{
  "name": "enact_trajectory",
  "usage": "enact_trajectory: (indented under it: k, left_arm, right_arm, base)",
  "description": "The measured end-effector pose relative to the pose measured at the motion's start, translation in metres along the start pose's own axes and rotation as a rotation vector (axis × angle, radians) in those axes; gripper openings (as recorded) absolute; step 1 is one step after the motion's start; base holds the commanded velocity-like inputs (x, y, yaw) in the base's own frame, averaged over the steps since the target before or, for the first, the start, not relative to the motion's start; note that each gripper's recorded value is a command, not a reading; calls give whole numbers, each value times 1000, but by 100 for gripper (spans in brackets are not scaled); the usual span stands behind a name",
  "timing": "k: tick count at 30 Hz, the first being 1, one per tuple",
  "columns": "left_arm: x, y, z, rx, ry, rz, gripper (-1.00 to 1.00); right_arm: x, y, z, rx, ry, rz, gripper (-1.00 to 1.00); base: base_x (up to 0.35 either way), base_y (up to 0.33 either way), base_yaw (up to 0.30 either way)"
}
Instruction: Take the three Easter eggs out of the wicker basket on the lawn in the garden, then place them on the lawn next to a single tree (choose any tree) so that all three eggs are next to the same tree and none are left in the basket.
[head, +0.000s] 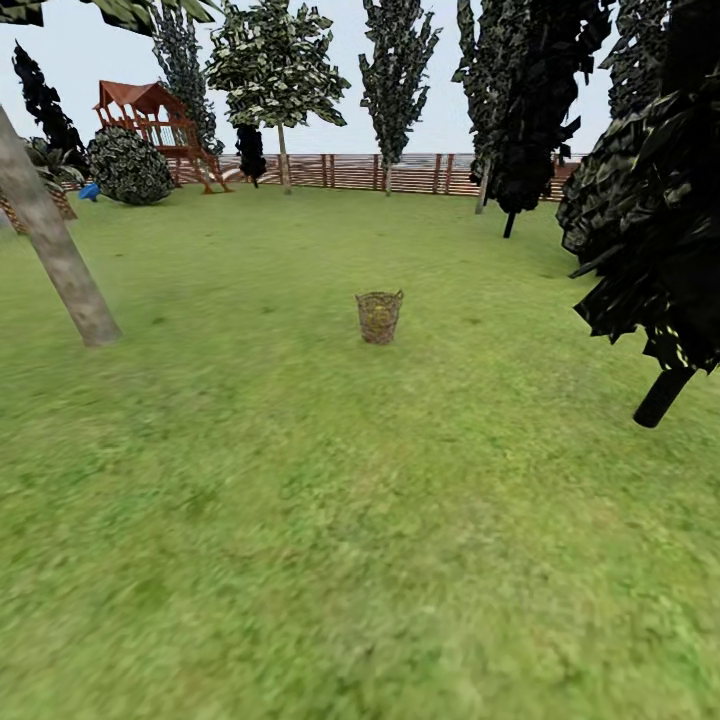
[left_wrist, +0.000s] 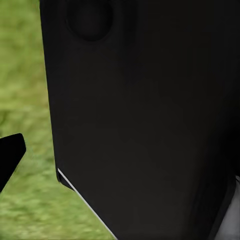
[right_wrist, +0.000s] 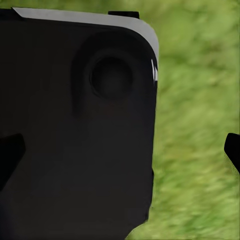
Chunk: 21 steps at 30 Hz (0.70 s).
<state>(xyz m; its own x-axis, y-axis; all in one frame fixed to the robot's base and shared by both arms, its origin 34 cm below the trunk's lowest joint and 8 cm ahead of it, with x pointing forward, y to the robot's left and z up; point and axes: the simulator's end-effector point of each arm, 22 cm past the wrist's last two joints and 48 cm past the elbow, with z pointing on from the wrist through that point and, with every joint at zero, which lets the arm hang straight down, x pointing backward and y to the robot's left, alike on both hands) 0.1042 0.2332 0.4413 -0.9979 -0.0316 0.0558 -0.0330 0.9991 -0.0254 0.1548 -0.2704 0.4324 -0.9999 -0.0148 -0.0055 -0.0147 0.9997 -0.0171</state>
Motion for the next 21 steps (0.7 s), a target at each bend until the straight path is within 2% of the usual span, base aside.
enact_trajectory:
  k: [21]
  left_arm:
    - [0, 0, 0, 0, 0, 1, 100]
  right_arm:
    - [1, -1, 0, 1, 2, -1, 100]
  base:
    - [319, 100, 0]
